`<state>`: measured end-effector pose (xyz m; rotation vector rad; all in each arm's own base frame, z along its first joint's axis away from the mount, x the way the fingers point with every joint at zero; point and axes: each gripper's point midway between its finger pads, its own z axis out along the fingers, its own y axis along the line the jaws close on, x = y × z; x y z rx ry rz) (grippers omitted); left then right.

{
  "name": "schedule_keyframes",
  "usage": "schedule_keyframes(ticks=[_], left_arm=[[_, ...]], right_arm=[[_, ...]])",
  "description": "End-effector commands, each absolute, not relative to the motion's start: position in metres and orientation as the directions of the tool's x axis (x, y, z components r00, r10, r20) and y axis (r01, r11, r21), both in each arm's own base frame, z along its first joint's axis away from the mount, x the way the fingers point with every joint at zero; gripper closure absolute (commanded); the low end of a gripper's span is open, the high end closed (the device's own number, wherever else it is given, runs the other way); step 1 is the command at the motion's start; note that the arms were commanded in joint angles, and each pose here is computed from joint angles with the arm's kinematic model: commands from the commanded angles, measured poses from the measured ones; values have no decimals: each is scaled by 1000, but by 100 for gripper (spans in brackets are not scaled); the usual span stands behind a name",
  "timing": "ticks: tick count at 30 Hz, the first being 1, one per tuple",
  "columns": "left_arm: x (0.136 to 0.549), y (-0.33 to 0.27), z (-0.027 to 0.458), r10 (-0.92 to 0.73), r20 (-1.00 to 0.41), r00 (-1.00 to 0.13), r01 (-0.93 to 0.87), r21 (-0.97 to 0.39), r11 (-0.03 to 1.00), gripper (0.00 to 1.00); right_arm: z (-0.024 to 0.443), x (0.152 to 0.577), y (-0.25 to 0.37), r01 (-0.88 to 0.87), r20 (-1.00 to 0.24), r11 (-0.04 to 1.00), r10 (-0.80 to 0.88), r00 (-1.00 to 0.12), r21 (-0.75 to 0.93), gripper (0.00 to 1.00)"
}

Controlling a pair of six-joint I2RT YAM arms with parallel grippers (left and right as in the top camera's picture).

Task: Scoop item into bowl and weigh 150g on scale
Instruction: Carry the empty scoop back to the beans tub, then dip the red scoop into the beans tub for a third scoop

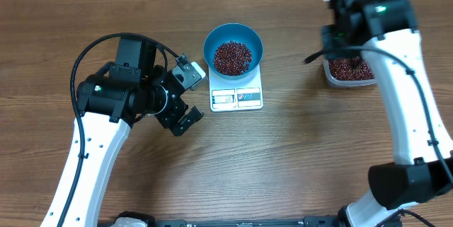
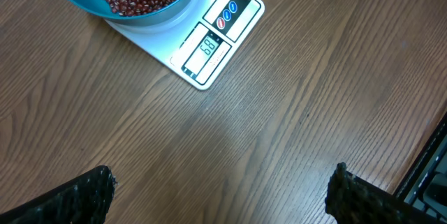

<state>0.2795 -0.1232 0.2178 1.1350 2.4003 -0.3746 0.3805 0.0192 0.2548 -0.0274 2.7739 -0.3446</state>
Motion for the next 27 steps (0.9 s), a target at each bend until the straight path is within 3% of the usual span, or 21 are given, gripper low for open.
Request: schedule_keyframes(ticks=[1,4,12,20,27], left_arm=[[279,-121,221,641,-519,-566,768,-48,639,0],[279,-121,221,641,-519,-566,768,-48,639,0],[279,-121,221,641,-519,-566,768,-48,639,0],[279,-121,221,641,-519,-566,768,-48,639,0],[279,-121,221,641,-519,-566,768,-48,639,0]], right_arm=[[249,380,4,18,-303,983,-38,-952,-182,96],[236,377,7,-54,-242,994,-75,-967,-92,96],[202,386,-20,-19,-162,995,-35,-986,-100,96],[144,377,-48,-11,-16,976,-15,-1000,-219,96],[103,382,-57,5,-17,972,1,-1000,-234,96]])
